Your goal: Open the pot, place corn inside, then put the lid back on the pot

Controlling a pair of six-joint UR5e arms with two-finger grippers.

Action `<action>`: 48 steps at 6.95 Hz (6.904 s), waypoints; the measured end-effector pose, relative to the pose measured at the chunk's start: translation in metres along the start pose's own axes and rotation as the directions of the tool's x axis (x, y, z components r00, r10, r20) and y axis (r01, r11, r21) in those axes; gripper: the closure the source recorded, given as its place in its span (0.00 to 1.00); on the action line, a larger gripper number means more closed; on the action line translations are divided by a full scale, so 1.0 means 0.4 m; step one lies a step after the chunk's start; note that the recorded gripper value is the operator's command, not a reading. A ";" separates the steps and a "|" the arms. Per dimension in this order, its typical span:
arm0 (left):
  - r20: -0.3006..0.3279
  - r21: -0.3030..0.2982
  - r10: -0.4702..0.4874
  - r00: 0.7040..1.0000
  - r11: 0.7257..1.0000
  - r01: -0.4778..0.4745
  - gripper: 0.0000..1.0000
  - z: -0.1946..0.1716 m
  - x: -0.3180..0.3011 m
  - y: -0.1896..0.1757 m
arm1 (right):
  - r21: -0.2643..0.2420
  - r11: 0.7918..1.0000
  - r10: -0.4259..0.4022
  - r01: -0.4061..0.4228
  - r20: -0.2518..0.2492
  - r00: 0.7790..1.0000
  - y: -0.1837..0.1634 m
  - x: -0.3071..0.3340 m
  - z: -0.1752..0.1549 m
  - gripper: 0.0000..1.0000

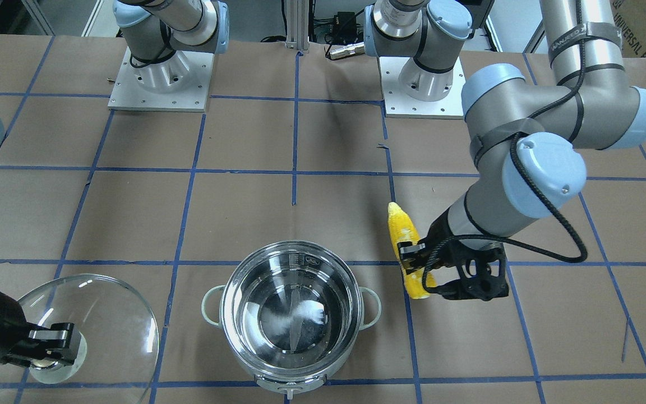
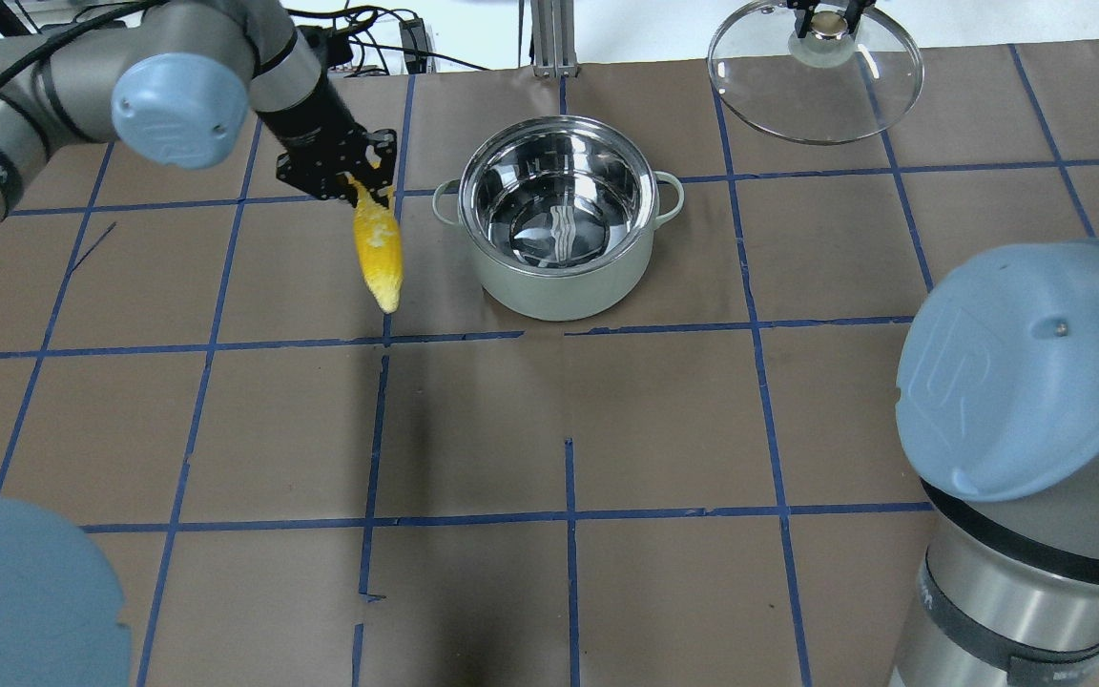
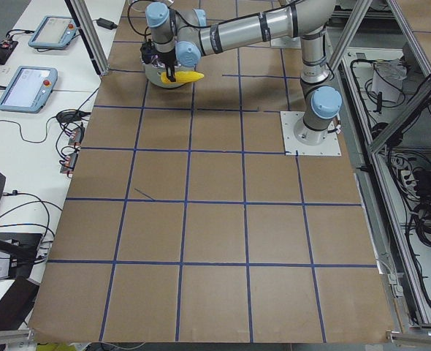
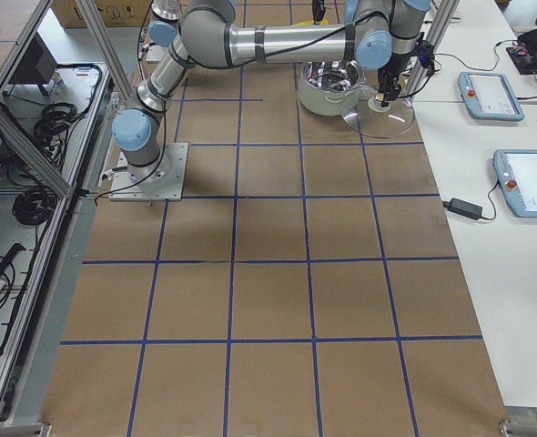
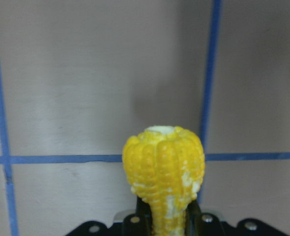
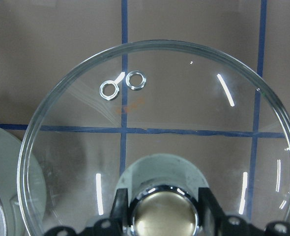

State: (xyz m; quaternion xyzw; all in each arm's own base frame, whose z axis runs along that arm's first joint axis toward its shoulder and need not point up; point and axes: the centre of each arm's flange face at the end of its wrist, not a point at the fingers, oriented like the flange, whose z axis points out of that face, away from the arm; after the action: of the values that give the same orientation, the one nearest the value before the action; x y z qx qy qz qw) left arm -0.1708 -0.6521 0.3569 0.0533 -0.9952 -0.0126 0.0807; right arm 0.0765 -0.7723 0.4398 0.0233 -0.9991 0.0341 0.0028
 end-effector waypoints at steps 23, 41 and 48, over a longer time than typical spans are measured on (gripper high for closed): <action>0.171 0.008 0.128 0.977 0.991 -0.131 0.00 -0.442 -0.112 0.325 | 0.008 1.000 0.012 -0.012 -0.044 0.999 0.158 -0.695 0.079 0.97; 0.160 -0.041 0.130 0.979 0.991 -0.125 0.00 -0.383 -0.134 0.332 | -0.036 0.999 0.027 -0.028 -0.033 0.999 0.218 -0.794 0.183 0.00; 0.163 -0.041 0.130 0.978 0.991 -0.125 0.00 -0.383 -0.135 0.335 | 0.055 0.998 -0.011 0.010 0.029 1.000 0.159 -0.496 -0.044 0.00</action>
State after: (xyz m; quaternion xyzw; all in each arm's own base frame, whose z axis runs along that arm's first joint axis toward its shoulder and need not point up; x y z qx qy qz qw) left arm -0.1071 -0.5157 0.5039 -0.0129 -0.9996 -0.0268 -0.0006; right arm 0.2720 -0.6983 0.4517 0.0292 -0.9976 0.0613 -0.0121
